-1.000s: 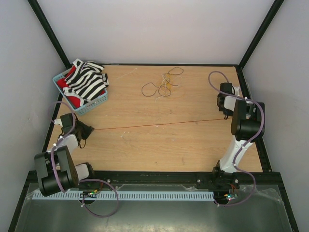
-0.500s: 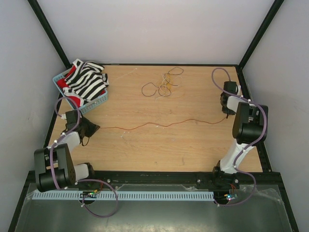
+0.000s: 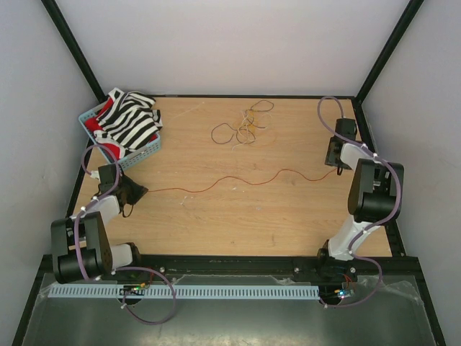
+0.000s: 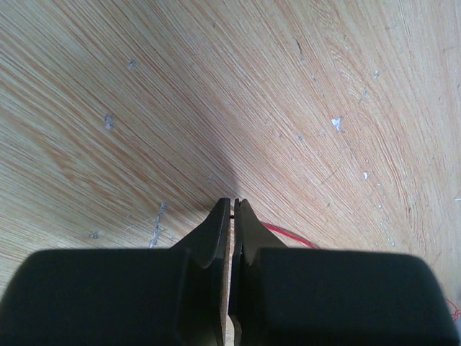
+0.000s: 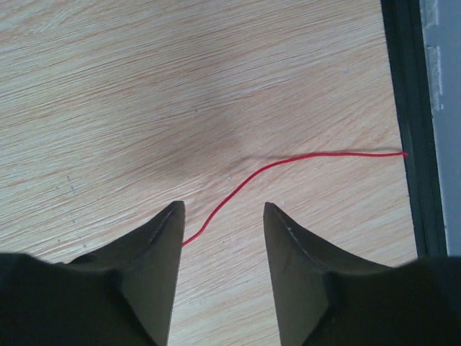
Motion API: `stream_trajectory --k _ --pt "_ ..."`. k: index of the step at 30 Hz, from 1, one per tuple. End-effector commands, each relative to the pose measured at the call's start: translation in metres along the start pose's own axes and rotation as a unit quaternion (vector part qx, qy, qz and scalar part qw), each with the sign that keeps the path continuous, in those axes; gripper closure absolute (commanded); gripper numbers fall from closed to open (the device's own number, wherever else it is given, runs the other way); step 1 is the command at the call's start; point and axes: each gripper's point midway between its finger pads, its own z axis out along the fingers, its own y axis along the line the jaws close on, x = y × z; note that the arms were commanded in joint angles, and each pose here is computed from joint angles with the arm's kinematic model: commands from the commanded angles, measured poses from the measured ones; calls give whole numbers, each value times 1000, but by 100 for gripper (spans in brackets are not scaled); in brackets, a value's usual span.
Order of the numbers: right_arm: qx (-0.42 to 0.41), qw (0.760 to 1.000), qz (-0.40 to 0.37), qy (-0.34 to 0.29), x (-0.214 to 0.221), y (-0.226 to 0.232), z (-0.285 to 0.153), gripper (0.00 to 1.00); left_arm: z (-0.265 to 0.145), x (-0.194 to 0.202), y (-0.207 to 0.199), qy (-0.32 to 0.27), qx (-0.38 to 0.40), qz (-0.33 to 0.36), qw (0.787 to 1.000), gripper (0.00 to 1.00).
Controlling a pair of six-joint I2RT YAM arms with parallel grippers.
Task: Zip-tie the wires
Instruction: Straighten the cable at the center of the board.
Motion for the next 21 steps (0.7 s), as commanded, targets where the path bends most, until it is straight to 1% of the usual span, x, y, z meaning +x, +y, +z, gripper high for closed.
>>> stream_trajectory --k 1,4,6,10,12,15,18,21 --pt "12 1000 0 -7 -10 -9 -18 40 3 -6 5 -9 -18 -1 1000 94" --pt "9 1000 2 -12 -12 -10 -23 32 2 -8 8 -13 -22 -4 1000 87" --pt "-6 1000 7 -21 -18 -6 -29 30 1 -11 10 -18 -24 -8 1000 81" --pt "-34 998 17 -42 -30 1 -44 19 -1 -19 14 -29 -27 -17 999 73" --pt "-28 998 27 -53 -34 -3 -50 15 -2 -22 15 -34 -28 -22 999 66" --pt "-30 997 32 -68 -41 -5 -59 9 -3 -24 13 -35 -23 -25 999 60" --pt "-61 994 36 -78 -47 4 -68 6 -6 -26 2 -34 0 -19 999 56" --pt "-102 991 39 -82 -50 18 -74 5 -12 -30 -25 -38 49 22 998 48"
